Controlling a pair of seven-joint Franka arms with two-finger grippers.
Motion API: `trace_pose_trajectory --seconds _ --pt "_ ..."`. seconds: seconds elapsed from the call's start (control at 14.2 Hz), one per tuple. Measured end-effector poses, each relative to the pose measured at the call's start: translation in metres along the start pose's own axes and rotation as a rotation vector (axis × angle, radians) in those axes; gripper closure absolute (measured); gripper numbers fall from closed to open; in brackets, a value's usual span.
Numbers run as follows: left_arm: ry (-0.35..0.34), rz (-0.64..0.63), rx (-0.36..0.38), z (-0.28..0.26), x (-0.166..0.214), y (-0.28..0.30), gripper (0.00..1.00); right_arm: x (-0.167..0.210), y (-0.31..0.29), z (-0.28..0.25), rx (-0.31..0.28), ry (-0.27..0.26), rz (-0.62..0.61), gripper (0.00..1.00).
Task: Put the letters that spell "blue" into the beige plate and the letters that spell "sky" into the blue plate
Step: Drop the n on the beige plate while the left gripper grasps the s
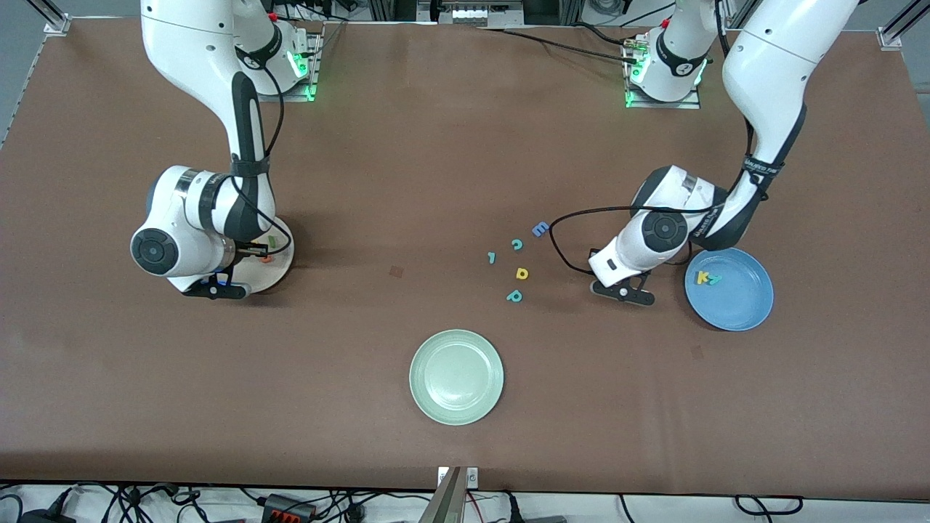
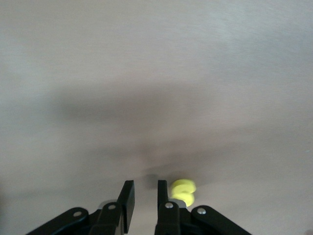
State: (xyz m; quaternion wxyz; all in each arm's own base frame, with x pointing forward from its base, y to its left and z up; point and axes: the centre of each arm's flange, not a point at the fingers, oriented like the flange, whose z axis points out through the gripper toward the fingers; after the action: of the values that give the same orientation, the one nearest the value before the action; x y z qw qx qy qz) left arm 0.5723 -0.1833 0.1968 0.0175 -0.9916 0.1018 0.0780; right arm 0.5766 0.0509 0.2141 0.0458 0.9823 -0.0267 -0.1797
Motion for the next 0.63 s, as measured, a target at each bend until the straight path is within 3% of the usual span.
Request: trace_pose_trajectory --seconds 0.14,0.35,0.56,0.63 --pt "-0.031 -0.018 0.023 -0.019 0.005 -0.014 0.73 -0.001 0.002 0.004 0.0 -0.008 0.003 0.7" --pt "-0.047 -0.016 0.036 -0.035 0.01 -0.023 0.72 -0.002 0.01 -0.003 0.006 -0.013 0.015 0.4" --pt "-0.059 -0.023 0.035 -0.03 0.009 -0.022 0.52 0.0 0.015 -0.059 0.035 -0.01 0.015 0.1" --pt "-0.064 -0.03 0.035 -0.027 0.009 -0.019 0.52 0.0 0.014 -0.086 0.047 -0.002 0.012 0.01"
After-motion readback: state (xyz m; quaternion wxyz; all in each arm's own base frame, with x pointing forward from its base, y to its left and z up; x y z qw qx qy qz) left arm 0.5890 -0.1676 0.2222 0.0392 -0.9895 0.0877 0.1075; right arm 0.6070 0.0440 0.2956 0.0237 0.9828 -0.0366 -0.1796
